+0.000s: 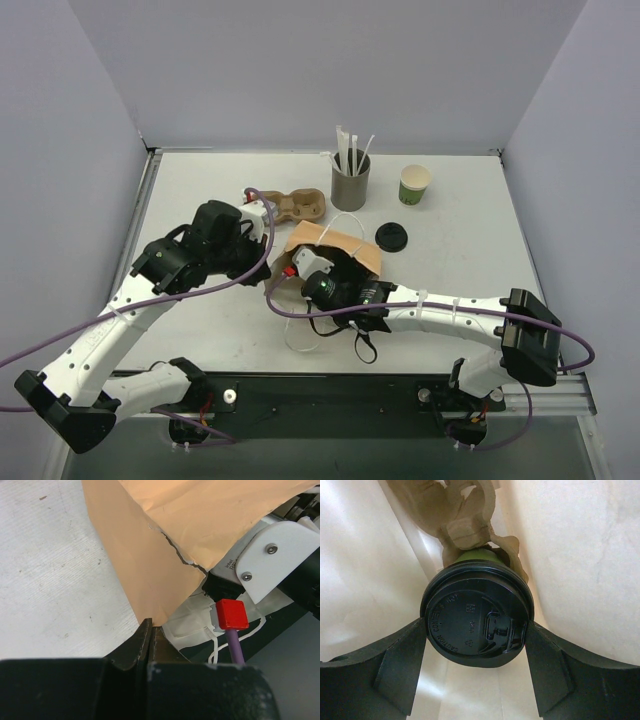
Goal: Pack the takeout coffee
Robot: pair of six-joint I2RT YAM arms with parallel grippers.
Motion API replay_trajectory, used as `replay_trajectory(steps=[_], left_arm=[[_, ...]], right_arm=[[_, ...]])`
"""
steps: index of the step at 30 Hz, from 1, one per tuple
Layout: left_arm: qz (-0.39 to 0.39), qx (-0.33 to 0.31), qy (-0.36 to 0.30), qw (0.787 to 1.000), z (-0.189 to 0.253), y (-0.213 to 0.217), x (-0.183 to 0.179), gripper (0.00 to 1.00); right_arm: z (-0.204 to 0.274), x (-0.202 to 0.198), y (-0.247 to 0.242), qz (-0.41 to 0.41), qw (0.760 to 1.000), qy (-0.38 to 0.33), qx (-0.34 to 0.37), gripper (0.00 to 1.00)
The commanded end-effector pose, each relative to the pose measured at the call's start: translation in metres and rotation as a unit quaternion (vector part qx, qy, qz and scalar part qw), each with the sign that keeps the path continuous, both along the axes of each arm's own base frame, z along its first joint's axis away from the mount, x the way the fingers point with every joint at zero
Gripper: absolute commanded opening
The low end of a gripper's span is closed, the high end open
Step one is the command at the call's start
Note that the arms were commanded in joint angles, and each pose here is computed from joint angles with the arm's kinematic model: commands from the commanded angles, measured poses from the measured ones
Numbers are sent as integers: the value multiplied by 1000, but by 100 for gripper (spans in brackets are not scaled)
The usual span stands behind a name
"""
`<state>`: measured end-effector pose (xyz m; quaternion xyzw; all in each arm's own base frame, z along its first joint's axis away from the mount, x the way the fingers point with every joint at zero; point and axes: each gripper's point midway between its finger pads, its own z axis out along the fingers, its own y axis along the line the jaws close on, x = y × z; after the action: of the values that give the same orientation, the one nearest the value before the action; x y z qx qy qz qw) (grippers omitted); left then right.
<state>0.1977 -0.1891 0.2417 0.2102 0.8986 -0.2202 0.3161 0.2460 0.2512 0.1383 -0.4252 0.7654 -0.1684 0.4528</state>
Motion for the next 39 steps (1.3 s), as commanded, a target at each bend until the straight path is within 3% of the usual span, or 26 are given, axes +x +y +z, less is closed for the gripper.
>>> replay_trajectory(steps=[1,21,39], left_arm=[[2,-8,3,1000,14,2,-7,0],[-22,-23,22,999,22,6,-17,0],[-20,-62,30,997,36,-4,-13,0]], right_arm=[[40,14,-1,-29,997,-59,30,49],[47,25,-3,-54,996,-57,50,49],[1,24,5,-103,985,125,63,48]])
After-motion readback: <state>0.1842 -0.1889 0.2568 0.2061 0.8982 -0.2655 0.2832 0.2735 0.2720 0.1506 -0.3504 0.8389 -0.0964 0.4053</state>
